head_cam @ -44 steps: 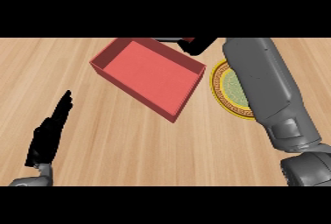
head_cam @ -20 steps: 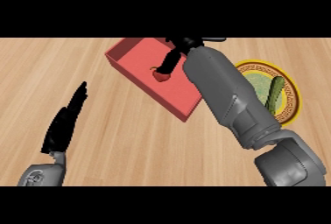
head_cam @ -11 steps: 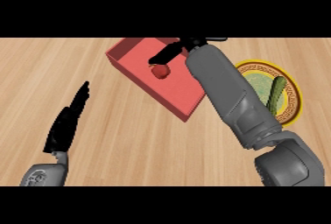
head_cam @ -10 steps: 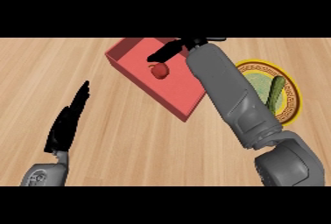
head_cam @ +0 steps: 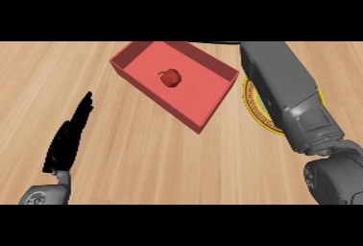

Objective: Pick the bell pepper from the plate and place it in the cardboard box

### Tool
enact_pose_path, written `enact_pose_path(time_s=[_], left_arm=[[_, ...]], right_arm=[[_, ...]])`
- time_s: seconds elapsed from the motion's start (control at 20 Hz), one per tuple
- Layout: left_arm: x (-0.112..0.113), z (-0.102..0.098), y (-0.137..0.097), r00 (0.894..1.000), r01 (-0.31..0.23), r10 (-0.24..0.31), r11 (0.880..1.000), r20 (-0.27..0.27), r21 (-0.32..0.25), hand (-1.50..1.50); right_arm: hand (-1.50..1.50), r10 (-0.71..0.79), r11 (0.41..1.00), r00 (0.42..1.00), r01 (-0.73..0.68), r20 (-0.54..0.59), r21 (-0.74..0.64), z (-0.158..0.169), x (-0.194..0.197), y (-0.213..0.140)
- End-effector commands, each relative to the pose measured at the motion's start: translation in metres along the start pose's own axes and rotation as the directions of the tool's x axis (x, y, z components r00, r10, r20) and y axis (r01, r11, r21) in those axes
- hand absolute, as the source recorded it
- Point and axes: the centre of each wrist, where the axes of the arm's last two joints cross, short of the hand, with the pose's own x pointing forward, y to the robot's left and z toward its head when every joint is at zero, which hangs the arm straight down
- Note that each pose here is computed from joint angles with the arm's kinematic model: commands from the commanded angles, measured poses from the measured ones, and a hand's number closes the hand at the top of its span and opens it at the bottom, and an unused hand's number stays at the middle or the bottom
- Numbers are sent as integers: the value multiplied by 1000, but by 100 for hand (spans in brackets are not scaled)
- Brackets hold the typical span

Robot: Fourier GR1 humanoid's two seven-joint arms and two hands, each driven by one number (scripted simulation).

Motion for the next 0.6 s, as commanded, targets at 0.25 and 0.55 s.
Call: enact_pose_path(time_s=[0.25, 0.55], left_arm=[[-1, 4, 0, 1000, -1, 1, 1000, -3, 0, 0], [6, 3, 0, 1000, -8, 8, 1000, 11, 6, 0]], right_arm=[[-150, -83, 985, 997, 82, -3, -152, 9, -27, -122], [-150, -33, 993, 999, 35, 20, -111, 28, -42, -187]])
